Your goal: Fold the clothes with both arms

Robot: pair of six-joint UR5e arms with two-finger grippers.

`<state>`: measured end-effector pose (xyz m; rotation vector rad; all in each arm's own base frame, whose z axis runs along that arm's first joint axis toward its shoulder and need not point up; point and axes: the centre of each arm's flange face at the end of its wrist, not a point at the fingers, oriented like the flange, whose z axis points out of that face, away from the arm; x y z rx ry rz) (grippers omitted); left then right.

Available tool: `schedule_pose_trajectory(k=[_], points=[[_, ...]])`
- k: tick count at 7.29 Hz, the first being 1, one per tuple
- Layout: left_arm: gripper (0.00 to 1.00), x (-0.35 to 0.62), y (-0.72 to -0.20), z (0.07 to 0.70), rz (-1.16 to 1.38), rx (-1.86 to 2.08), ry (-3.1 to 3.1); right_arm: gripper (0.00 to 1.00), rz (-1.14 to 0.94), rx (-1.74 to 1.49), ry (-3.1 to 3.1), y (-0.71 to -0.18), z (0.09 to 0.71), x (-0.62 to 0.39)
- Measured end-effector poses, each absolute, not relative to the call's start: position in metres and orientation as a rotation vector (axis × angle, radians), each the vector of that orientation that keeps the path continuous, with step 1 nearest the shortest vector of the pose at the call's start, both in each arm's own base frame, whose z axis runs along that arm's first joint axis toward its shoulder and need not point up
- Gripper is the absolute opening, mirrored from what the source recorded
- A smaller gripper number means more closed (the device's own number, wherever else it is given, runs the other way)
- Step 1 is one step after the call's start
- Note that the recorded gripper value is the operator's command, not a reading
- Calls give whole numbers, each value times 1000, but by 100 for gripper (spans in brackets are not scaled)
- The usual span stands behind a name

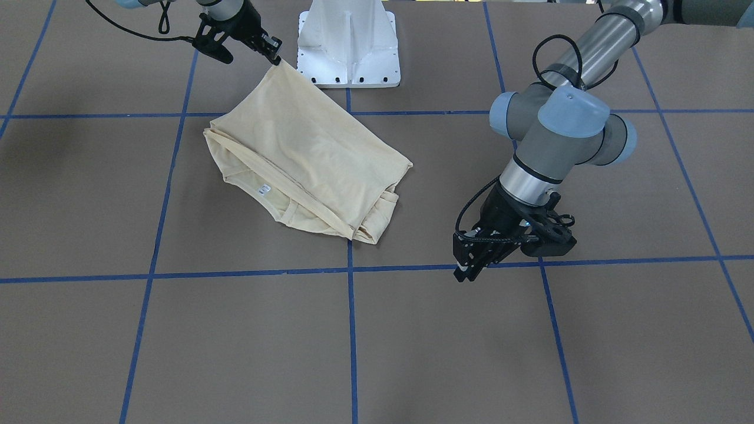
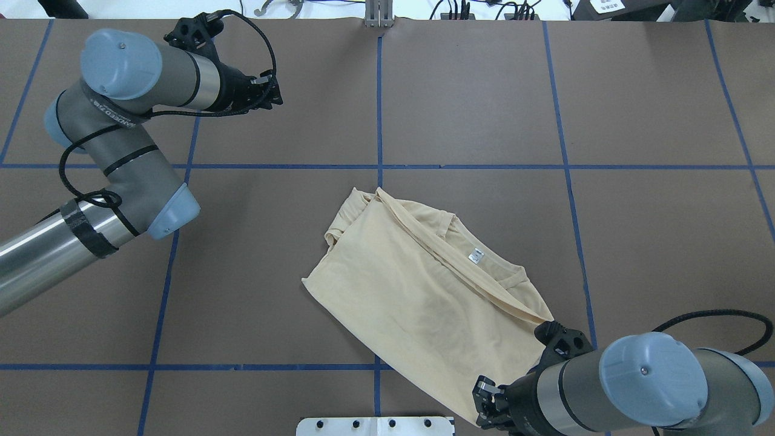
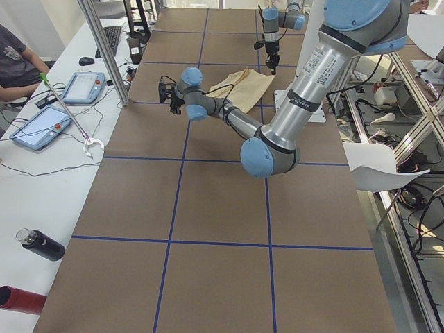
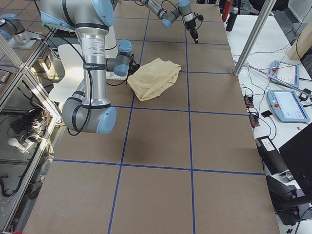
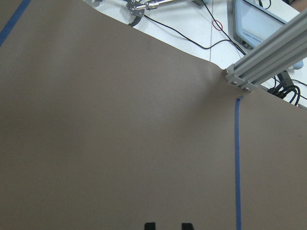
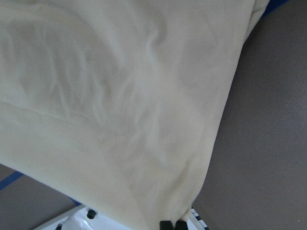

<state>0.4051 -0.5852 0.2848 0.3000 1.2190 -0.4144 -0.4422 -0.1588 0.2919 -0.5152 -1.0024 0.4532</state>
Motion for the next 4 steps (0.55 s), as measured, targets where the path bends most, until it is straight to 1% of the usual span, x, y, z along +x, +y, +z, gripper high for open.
schedule_pose_trajectory(k=[1,2,3,4], points=[[37,398,-572,282,-411,261,1248,100,450,-524,-1010,-160,288,-438],[40,394,-554,278,-418,216,1280,100,478,-514,-1031,-178,283,-428],[46,396,-529,276,-426,164,1306,100,529,-491,-1057,-210,279,-416],[46,406,-499,280,-430,108,1316,100,595,-452,-1086,-252,275,-406]])
